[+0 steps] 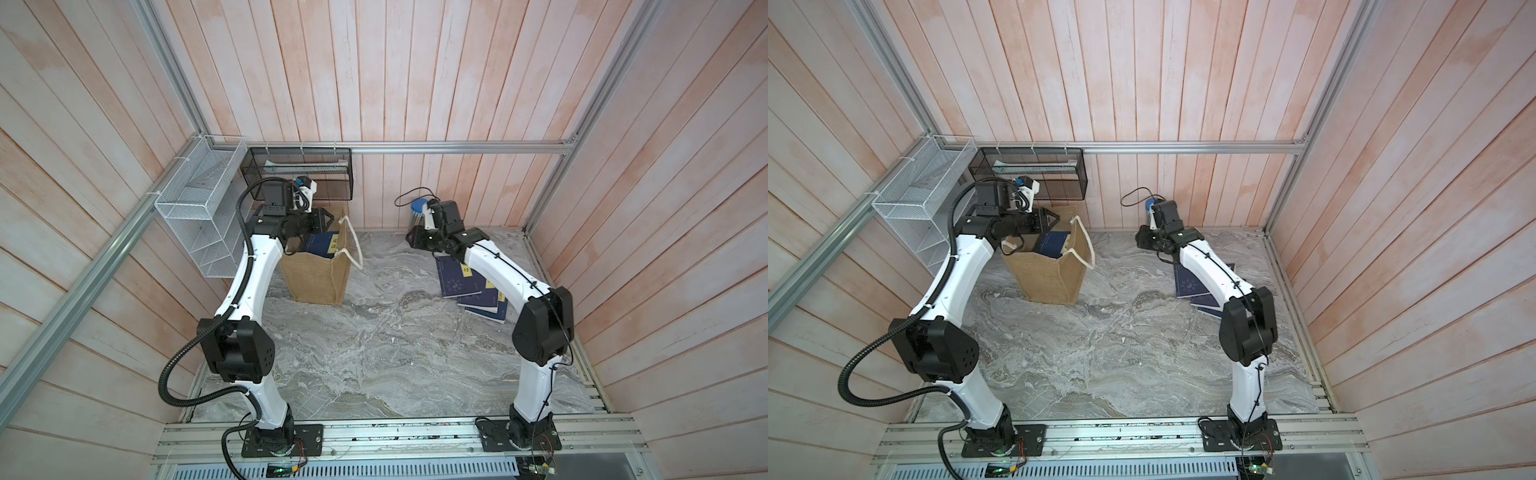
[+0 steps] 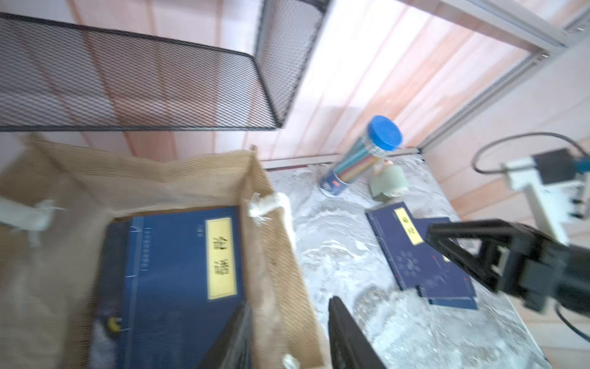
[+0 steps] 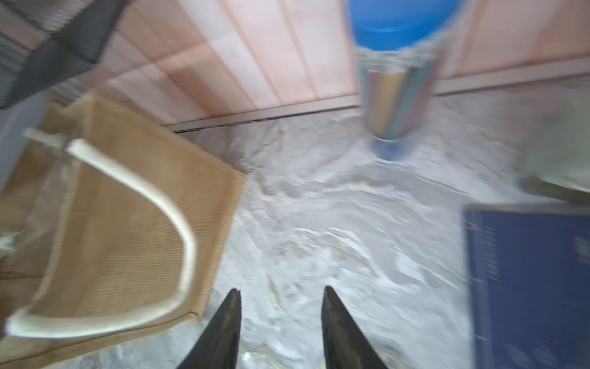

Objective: Put the books into the canvas bag
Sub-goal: Pick up the book from the book.

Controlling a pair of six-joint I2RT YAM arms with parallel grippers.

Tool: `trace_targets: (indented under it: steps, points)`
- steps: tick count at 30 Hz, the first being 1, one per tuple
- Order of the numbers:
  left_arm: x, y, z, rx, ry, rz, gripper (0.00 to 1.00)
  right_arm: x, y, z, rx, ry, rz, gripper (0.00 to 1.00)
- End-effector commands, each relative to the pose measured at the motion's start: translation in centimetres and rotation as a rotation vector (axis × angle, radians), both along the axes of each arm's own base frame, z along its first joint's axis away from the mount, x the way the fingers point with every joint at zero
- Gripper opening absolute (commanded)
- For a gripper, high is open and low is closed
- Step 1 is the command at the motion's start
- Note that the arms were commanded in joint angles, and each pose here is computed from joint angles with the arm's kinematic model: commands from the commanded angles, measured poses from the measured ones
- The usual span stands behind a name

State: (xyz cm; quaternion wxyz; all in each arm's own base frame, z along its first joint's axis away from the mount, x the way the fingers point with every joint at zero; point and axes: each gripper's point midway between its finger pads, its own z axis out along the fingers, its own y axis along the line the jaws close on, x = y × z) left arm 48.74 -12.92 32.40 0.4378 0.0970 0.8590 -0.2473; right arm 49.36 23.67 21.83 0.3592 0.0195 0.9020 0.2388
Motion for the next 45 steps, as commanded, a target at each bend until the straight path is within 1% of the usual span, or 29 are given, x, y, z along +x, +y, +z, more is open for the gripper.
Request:
trace_targets:
  steps: [1,3,5,9,13,16,20,23,26,30,36,41,45]
  points:
    - [-1.1,-4.0,0.0,-0.081,-0.021,-0.037,0.41,-0.6,-6.2,-3.4,-0.012,0.06,-0.107,0.45]
    - [-2.1,-6.7,-0.9,-0.105,-0.014,-0.068,0.4,-1.0,-10.0,-5.4,-0.02,0.097,-0.172,0.45]
    - [-2.9,-9.0,-2.2,-0.13,0.002,-0.087,0.35,-1.2,-12.6,-6.9,-0.03,0.127,-0.212,0.46]
    - [-3.6,-13.9,-5.8,-0.172,0.071,-0.126,0.31,-1.4,-15.8,-9.2,-0.044,0.174,-0.26,0.46]
    - [-3.2,-18.6,-9.4,-0.205,0.148,-0.166,0.3,-0.8,-17.9,-10.8,-0.07,0.197,-0.297,0.47]
    - [-3.0,-22.5,-12.1,-0.262,0.207,-0.217,0.3,-0.5,-19.5,-12.3,-0.126,0.226,-0.331,0.48]
    - [-2.8,-27.1,-15.9,-0.333,0.307,-0.26,0.3,-0.1,-20.0,-14.5,-0.159,0.284,-0.323,0.48]
    - [-2.5,-29.4,-18.4,-0.373,0.363,-0.26,0.31,0.2,-20.1,-16.0,-0.18,0.324,-0.312,0.49]
    - [-1.7,-30.5,-20.4,-0.384,0.399,-0.222,0.4,0.4,-20.1,-17.0,-0.191,0.345,-0.306,0.49]
    - [-0.8,-31.6,-22.9,-0.387,0.441,-0.193,0.43,0.0,-19.4,-18.4,-0.168,0.377,-0.289,0.46]
    - [0.1,-32.2,-25.0,-0.395,0.476,-0.16,0.45,-1.5,-17.0,-19.9,-0.163,0.411,-0.237,0.38]
    - [0.5,-31.4,-26.9,-0.36,0.497,-0.096,0.48,-3.0,-14.9,-21.3,-0.176,0.444,-0.195,0.34]
    - [0.0,-30.6,-28.5,-0.358,0.541,-0.068,0.49,-4.1,-13.4,-21.9,-0.185,0.46,-0.163,0.3]
